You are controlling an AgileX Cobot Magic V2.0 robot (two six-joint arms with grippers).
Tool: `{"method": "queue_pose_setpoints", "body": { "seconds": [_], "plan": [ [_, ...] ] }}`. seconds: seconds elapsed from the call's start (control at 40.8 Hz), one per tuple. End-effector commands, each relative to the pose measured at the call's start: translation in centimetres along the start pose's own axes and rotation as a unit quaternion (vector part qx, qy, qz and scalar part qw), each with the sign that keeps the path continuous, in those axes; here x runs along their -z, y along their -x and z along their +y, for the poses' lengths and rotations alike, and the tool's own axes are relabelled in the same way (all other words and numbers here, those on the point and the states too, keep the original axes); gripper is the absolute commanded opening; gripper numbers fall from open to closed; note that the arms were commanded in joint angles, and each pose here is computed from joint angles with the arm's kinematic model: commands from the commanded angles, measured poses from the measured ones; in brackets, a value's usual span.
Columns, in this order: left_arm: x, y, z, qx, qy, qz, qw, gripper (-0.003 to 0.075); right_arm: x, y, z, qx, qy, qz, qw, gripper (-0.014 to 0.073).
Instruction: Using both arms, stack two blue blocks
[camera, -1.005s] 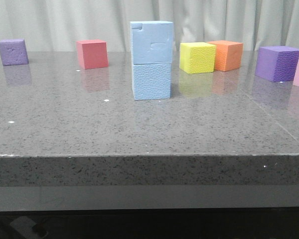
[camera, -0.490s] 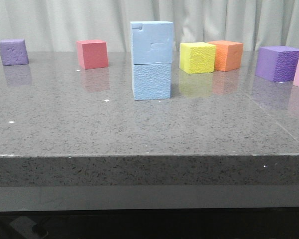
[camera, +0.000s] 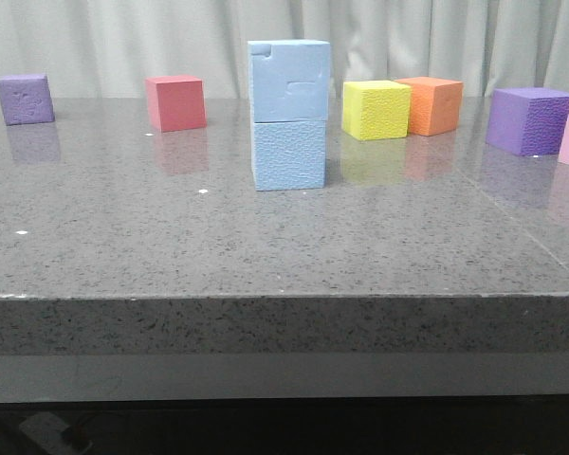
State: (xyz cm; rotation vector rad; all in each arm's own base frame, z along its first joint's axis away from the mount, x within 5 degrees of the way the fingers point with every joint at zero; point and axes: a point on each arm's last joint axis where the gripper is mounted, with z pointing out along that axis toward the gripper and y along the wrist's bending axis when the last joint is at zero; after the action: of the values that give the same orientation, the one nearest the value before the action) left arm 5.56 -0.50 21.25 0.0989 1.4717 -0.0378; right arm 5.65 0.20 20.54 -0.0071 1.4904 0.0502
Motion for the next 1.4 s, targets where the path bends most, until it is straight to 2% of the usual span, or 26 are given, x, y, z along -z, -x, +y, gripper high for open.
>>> {"method": "queue_pose_setpoints", "body": {
  "seconds": [0.0, 0.466, 0.736, 1.373],
  "plan": [
    [0.19, 0.8, 0.06, 0.005, 0.003, -0.05, 0.999, -0.002, 0.25, 1.31, -0.03, 0.003, -0.004, -0.067, 0.998, -0.0119],
    [0.19, 0.8, 0.06, 0.005, 0.003, -0.05, 0.999, -0.002, 0.24, 1.29, -0.06, 0.004, -0.007, -0.065, 0.998, -0.0119],
    [0.19, 0.8, 0.06, 0.005, 0.003, -0.05, 0.999, -0.002, 0.19, 0.65, -0.18, 0.005, -0.017, -0.03, 0.999, -0.0119],
    [0.19, 0.8, 0.06, 0.005, 0.003, -0.05, 0.999, -0.002, 0.18, 0.64, -0.2, 0.005, -0.019, -0.03, 0.999, -0.0119]
  ]
}}
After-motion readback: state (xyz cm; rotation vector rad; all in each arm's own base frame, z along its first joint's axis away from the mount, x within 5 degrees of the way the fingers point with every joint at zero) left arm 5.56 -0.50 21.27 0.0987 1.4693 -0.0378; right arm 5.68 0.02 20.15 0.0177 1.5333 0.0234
